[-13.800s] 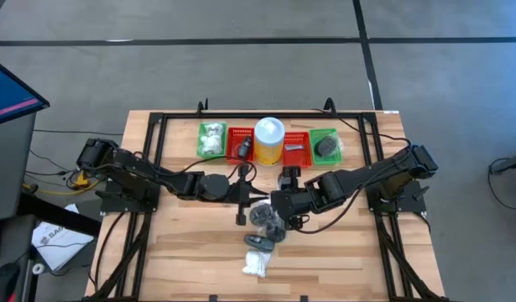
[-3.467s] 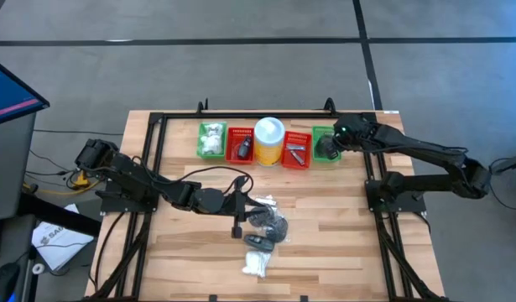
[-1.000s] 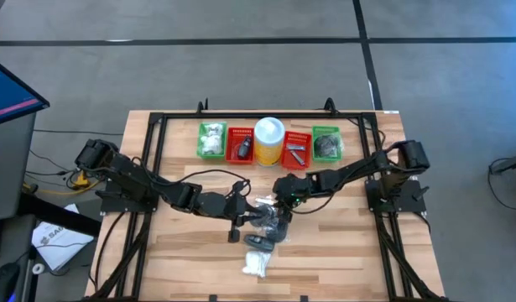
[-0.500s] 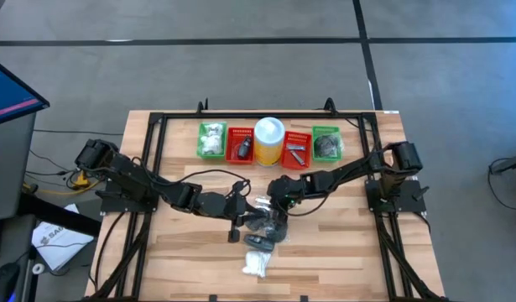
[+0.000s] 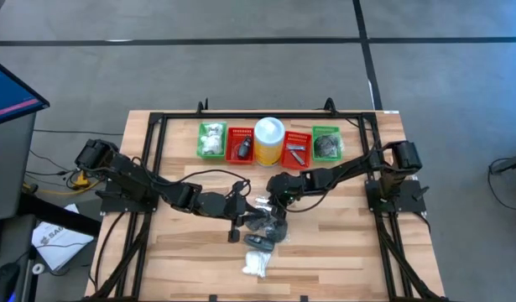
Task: Pick & Place Travel size toiletries
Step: Put the black hairbrush into the right green bin
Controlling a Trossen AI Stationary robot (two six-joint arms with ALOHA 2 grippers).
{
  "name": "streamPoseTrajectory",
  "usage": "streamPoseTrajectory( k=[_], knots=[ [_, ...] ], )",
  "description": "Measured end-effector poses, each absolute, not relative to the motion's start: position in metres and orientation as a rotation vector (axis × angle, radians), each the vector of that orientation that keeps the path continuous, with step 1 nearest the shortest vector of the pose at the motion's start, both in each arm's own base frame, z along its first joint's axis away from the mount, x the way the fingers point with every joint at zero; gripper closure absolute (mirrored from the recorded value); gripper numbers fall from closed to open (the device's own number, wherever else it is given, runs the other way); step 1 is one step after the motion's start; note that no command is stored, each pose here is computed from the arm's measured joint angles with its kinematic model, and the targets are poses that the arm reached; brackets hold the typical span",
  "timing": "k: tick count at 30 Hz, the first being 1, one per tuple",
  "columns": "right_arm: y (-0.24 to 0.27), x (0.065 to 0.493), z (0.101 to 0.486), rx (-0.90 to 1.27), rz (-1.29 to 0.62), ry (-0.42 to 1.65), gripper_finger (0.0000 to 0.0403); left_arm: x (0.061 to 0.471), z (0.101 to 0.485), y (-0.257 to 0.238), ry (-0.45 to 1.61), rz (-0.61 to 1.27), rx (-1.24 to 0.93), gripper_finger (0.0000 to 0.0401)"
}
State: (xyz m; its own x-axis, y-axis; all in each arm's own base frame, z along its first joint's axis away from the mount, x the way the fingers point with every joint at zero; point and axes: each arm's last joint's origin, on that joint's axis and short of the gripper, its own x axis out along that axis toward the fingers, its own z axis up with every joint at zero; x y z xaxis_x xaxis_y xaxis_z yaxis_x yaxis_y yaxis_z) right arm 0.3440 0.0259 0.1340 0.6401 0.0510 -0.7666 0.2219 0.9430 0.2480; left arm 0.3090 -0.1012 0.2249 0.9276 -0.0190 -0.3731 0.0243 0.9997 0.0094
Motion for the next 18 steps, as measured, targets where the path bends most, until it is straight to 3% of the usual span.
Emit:
streamPoseTrajectory(
  k=[18],
  knots=[
    [0.026, 0.353, 0.119, 0.354, -0.066, 0.845, 0.0267, 0.309, 0.225, -0.101, 0.382, -0.022, 0.014, 0.0342]
  ],
)
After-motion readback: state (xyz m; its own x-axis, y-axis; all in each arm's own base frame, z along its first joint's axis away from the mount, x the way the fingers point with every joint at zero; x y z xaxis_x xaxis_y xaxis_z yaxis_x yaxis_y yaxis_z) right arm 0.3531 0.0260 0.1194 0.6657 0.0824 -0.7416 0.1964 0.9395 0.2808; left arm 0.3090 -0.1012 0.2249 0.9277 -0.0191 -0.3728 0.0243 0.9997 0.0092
